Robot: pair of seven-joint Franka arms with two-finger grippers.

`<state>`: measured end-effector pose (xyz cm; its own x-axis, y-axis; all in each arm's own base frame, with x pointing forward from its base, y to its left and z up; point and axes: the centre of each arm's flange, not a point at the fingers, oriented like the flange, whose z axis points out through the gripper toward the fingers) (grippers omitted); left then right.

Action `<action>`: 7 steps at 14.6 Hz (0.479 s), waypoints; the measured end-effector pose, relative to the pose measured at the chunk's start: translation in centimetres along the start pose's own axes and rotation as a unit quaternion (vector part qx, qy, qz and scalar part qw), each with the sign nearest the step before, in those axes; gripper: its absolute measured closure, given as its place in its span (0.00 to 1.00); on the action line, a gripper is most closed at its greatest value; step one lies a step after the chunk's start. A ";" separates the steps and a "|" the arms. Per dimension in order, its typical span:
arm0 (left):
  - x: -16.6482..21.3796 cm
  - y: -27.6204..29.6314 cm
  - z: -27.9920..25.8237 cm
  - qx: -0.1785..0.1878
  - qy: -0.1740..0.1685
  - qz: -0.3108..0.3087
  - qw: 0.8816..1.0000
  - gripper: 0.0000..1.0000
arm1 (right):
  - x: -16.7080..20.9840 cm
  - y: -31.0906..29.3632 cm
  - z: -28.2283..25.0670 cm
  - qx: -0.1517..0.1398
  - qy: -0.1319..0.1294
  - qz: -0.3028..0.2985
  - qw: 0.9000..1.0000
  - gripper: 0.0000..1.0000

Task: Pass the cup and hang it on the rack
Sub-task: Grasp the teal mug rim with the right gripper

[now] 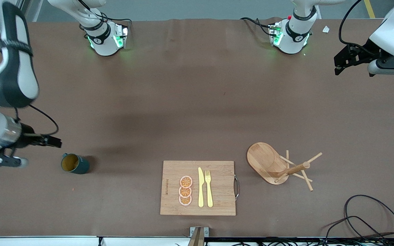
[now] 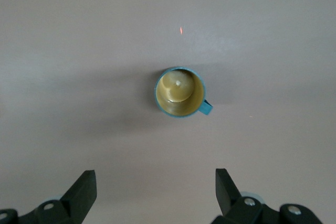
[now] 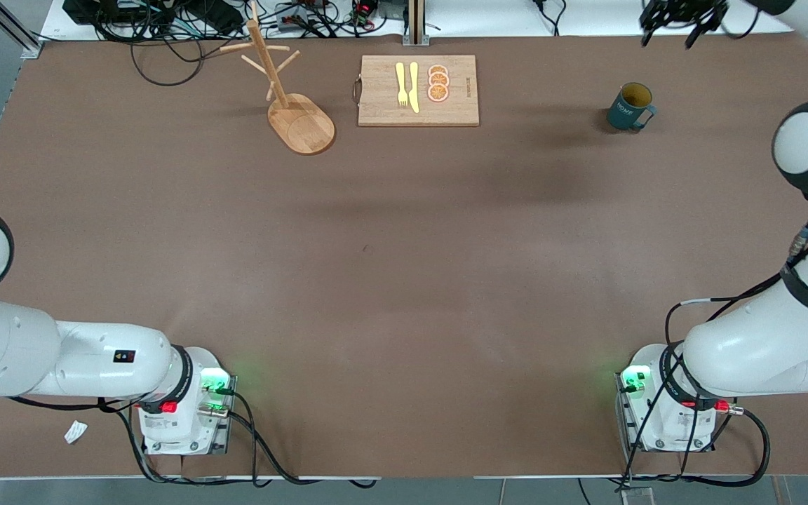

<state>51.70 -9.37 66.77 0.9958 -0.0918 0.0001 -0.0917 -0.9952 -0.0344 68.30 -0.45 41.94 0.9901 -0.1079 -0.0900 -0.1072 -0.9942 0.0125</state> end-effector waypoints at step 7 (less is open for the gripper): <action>0.3 0.0 0.3 0.000 -0.003 0.000 1.000 0.00 | 3.6 -1.7 13.5 -0.003 0.003 -0.009 1.000 0.00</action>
<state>52.02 -9.37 66.46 0.9958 -0.0915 -0.0054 -0.0916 -0.9952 -0.0336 70.81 0.80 28.12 0.9924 -0.0895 -0.0840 -0.0883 -0.9959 0.0173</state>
